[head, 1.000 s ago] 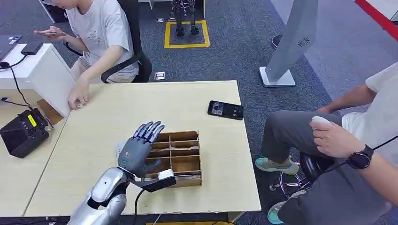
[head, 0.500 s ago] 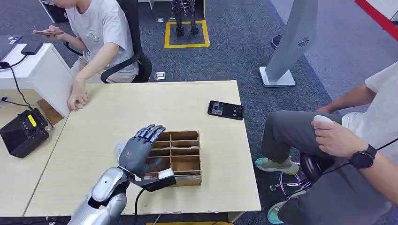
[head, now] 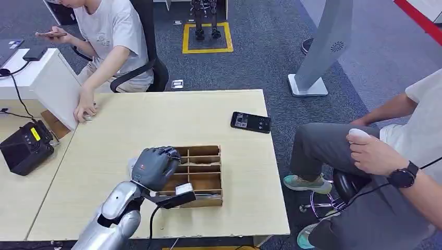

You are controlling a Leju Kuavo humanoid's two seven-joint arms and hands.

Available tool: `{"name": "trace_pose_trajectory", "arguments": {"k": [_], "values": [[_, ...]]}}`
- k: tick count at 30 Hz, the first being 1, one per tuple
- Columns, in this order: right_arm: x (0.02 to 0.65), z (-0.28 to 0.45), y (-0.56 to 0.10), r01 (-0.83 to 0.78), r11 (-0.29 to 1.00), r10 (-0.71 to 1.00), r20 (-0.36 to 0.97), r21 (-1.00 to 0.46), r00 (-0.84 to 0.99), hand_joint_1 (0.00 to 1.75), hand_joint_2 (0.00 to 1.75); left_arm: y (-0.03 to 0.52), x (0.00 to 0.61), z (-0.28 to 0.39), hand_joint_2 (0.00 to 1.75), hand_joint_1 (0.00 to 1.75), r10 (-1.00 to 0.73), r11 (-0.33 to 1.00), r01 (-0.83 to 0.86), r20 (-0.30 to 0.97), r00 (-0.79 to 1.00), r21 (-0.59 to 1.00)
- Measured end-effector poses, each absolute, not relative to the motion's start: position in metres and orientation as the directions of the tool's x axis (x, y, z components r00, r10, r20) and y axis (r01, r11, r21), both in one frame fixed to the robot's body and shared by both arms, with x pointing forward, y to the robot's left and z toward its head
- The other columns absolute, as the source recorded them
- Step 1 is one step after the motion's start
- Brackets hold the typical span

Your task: Pass the card to the sensor for recognition and then transmit it.

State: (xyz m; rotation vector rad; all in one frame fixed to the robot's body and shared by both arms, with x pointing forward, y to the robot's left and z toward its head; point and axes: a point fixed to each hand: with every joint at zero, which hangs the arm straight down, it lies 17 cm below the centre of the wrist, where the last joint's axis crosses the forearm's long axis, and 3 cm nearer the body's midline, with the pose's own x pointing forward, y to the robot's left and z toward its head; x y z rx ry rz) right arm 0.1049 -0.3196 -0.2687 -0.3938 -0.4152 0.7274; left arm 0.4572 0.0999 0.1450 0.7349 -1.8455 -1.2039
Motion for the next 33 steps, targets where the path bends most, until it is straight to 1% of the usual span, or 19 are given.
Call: {"name": "trace_pose_trajectory", "arguments": {"k": [10, 15, 18, 20, 21, 23, 25, 27, 29, 33], "values": [[0.108, -0.268, -0.317, -0.551, 0.681, 0.708, 0.243, -0.482, 0.663, 0.0, 1.75, 0.1, 0.457, 0.144, 1.75, 1.75, -0.797, 0.389, -0.033, 0.319, -0.514, 0.921], [0.109, -0.267, -0.317, -0.55, 0.681, 0.709, 0.248, -0.484, 0.66, 0.0, 1.75, 0.106, 0.459, 0.156, 1.75, 1.75, -0.754, 0.475, -0.01, 0.401, -0.521, 0.88], [0.109, -0.267, -0.317, -0.549, 0.68, 0.709, 0.247, -0.486, 0.66, 0.0, 1.75, 0.119, 0.465, 0.176, 1.75, 1.75, -0.741, 0.51, -0.031, 0.42, -0.523, 0.86], [0.109, -0.267, -0.318, -0.547, 0.68, 0.708, 0.246, -0.488, 0.662, 0.0, 1.75, 0.131, 0.467, 0.196, 1.75, 1.75, -0.709, 0.561, -0.042, 0.454, -0.539, 0.827], [0.107, -0.267, -0.319, -0.545, 0.681, 0.706, 0.24, -0.489, 0.667, 0.0, 1.75, 0.139, 0.468, 0.214, 1.75, 1.75, -0.665, 0.616, -0.026, 0.501, -0.554, 0.788], [0.104, -0.268, -0.321, -0.543, 0.683, 0.701, 0.23, -0.49, 0.674, 0.0, 1.75, 0.164, 0.472, 0.261, 1.75, 1.75, -0.592, 0.694, -0.021, 0.553, -0.586, 0.72], [0.1, -0.269, -0.322, -0.543, 0.684, 0.699, 0.225, -0.487, 0.679, 0.0, 1.75, 0.189, 0.477, 0.301, 1.75, 1.75, -0.585, 0.708, -0.062, 0.535, -0.61, 0.703], [0.098, -0.269, -0.323, -0.54, 0.686, 0.695, 0.221, -0.487, 0.684, 0.0, 1.75, 0.202, 0.473, 0.327, 1.75, 1.75, -0.587, 0.71, -0.108, 0.501, -0.636, 0.696], [0.097, -0.269, -0.324, -0.536, 0.69, 0.688, 0.211, -0.486, 0.694, 0.0, 1.75, 0.21, 0.463, 0.349, 1.75, 1.75, -0.555, 0.73, -0.116, 0.486, -0.675, 0.673], [0.091, -0.271, -0.326, -0.532, 0.697, 0.679, 0.202, -0.48, 0.706, 0.0, 1.75, 0.238, 0.448, 0.415, 1.75, 1.75, -0.498, 0.77, -0.125, 0.467, -0.731, 0.626]]}}
